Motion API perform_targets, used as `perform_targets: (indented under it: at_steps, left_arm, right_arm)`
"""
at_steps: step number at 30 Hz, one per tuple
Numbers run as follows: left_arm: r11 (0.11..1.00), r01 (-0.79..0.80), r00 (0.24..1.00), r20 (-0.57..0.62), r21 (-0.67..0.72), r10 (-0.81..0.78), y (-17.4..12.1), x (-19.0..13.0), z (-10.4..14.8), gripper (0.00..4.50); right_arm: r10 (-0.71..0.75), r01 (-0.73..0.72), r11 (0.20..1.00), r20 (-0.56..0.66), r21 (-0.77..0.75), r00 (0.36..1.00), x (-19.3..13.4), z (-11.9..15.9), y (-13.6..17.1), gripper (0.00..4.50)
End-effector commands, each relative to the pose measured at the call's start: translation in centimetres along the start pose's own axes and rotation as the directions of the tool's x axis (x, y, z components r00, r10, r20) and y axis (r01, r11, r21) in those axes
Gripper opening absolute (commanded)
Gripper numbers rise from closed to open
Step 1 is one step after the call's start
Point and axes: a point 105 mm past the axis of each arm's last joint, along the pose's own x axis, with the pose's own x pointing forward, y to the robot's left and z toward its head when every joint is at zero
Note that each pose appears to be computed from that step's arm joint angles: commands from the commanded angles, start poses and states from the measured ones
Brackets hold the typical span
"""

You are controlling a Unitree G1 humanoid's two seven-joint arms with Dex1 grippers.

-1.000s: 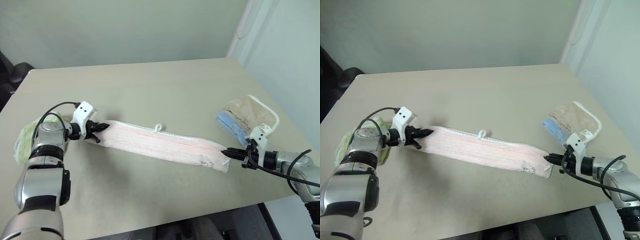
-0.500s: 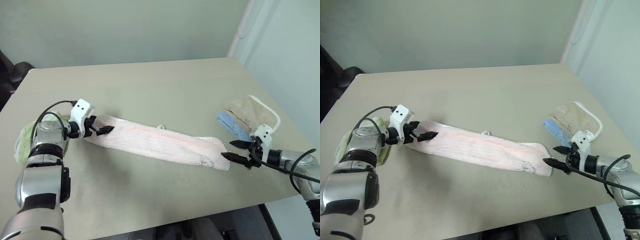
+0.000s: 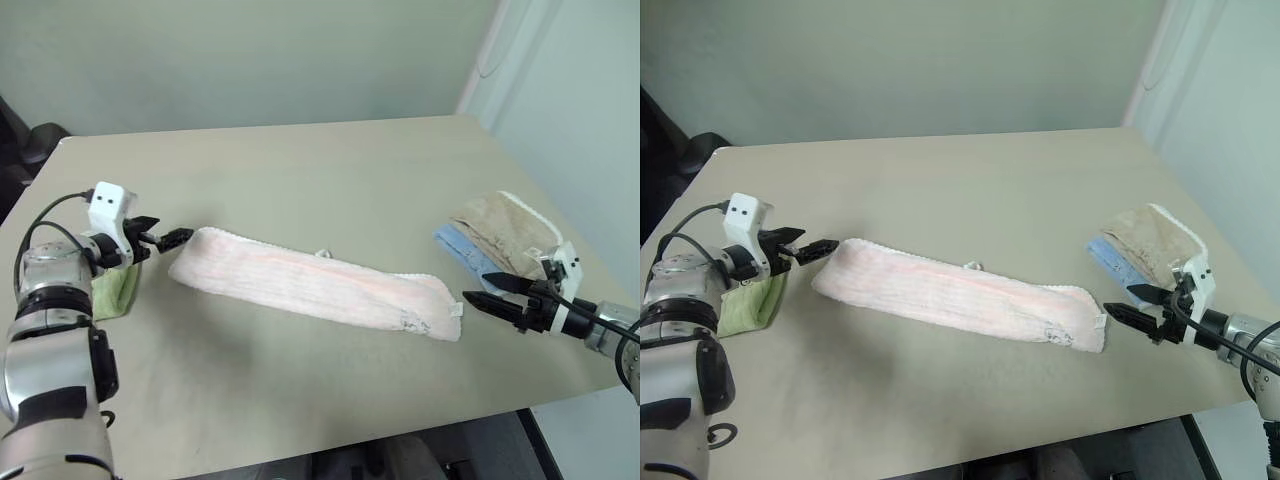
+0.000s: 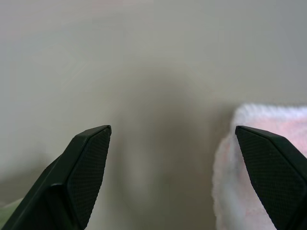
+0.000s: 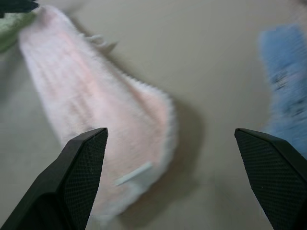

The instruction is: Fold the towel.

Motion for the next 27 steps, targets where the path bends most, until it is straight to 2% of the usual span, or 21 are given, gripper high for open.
perform_targets:
  at_steps: [1, 11, 15, 21, 27]
  left_arm:
    - [0.999, 0.031, 0.998, 0.063, -0.009, -0.03, -0.1, -0.4, 1.2, 4.5]
    - [0.951, 0.307, 0.94, 0.165, -0.036, -0.298, -5.0, 0.0, 1.3, 4.5]
    - [0.914, 0.402, 0.902, 0.196, -0.054, -0.385, -8.0, -0.4, 1.3, 4.5]
    - [0.871, 0.488, 0.864, 0.169, -0.051, -0.474, -11.8, -0.7, 0.6, 4.5]
    - [0.855, 0.513, 0.852, 0.164, -0.076, -0.496, -13.7, -0.6, -0.2, 4.5]
  right_arm:
    - [0.078, -0.08, 0.996, 0.053, 0.049, 0.996, 0.4, 0.7, 2.7, 4.47]
    - [0.057, -0.104, 0.926, 0.138, 0.362, 0.989, 0.6, -0.2, 5.4, 4.47]
    - [-0.029, -0.047, 0.877, 0.15, 0.479, 0.988, 0.1, -1.2, 4.3, 4.47]
    - [-0.131, 0.023, 0.812, 0.143, 0.583, 0.981, -1.3, -2.1, 2.4, 4.47]
    - [-0.101, 0.005, 0.78, 0.118, 0.626, 0.988, -1.9, -3.0, 3.5, 4.47]
